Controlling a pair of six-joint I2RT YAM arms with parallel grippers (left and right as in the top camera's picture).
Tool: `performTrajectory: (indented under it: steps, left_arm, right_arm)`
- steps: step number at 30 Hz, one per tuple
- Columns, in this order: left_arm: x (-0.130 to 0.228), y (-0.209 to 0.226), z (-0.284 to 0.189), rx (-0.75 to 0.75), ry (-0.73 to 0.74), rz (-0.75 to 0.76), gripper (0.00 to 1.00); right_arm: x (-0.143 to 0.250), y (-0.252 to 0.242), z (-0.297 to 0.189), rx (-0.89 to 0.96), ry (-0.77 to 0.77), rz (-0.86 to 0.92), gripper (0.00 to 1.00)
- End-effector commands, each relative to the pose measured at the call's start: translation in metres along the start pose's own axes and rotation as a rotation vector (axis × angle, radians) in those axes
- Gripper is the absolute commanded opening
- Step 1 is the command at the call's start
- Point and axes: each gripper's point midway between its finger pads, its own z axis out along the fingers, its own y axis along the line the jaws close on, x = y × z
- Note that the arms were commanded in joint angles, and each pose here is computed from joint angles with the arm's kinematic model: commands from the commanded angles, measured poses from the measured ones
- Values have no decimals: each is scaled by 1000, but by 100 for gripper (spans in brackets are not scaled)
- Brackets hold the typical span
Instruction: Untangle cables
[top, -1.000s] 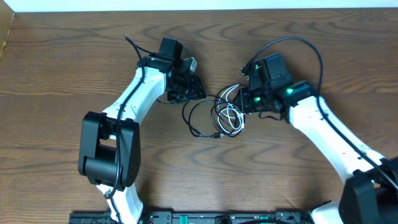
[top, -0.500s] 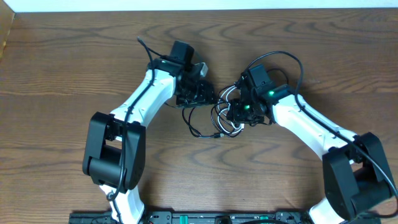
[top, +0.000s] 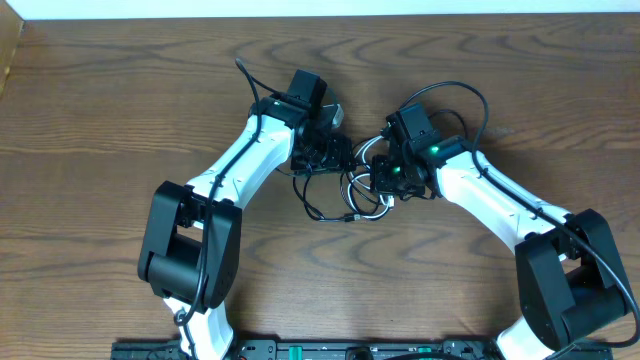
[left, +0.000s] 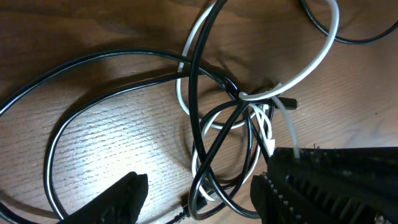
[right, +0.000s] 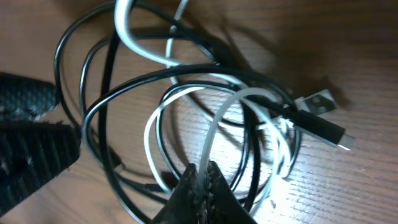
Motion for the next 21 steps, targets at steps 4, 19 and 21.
performTrajectory:
  steps: [4,19,21]
  left_arm:
    - [10,9,13,-19,20,-34,62]
    - [12,16,20,-33,18,-61,51]
    - [11,22,21,-64,9,-73,50]
  right_arm:
    - [-2,-17,6,51,-9,54,1]
    - [-3,-24,20,34,11,81,9]
    - [-4,-16,20,-11,18,77,9]
